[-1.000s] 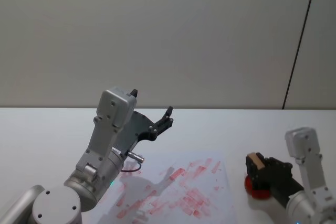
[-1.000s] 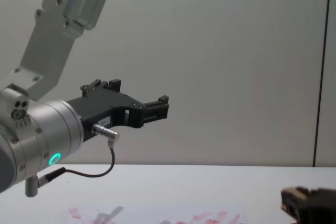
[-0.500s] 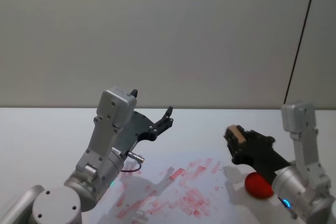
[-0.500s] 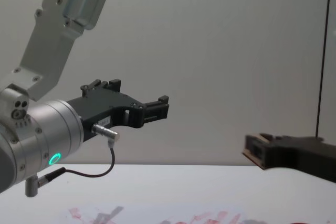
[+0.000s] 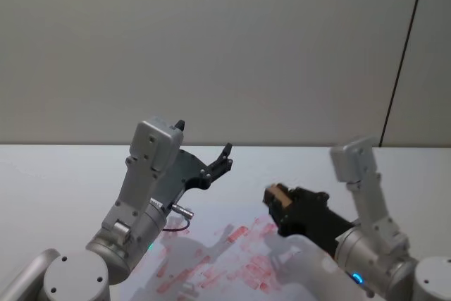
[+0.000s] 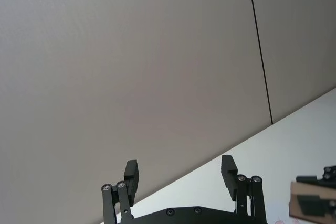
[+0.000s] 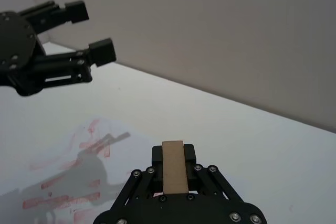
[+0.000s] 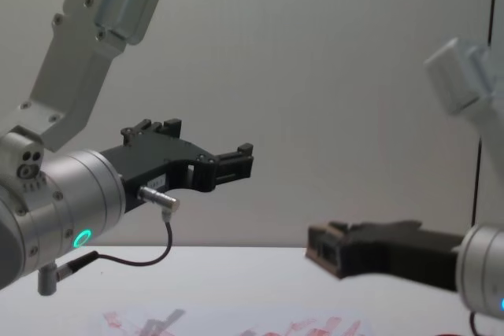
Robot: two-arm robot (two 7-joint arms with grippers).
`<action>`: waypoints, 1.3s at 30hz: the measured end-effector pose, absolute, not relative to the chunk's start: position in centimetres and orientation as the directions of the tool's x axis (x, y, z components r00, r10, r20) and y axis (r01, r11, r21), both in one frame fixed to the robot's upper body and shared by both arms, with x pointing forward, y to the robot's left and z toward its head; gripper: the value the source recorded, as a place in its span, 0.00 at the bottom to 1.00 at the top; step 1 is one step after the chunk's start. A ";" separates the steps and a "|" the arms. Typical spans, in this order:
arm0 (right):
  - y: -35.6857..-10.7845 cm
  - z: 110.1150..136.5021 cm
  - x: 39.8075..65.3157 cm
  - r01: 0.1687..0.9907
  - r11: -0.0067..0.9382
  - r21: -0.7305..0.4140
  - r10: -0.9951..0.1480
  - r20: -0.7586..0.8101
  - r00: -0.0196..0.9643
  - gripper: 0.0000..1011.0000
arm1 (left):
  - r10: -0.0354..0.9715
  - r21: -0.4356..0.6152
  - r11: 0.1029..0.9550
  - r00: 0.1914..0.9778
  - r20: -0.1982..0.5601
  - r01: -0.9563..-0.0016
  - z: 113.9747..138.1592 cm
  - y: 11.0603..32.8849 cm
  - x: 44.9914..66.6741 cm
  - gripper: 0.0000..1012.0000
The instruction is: Use the one hand to pick up the stamp and affix it onto the A4 paper.
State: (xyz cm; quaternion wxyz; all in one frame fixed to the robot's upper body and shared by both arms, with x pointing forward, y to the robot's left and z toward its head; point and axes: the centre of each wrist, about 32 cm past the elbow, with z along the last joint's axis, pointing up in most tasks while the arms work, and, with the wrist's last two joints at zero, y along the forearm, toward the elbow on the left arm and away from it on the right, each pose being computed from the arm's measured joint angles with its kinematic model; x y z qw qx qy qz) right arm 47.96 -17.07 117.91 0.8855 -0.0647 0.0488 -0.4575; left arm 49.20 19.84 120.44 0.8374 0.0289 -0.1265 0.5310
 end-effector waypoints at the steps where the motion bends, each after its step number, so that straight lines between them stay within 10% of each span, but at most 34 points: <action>1: -17.0 117.8 48.0 0.801 0.576 -0.165 -0.814 -0.023 0.581 0.22 | 0.882 -0.086 0.434 0.404 0.242 -0.897 120.4 19.8 49.2 0.99; 39: -14.0 112.1 47.6 0.747 0.566 -0.347 -0.784 0.052 0.618 0.22 | 0.882 -0.086 0.434 0.404 0.242 -0.897 120.4 19.8 49.2 0.99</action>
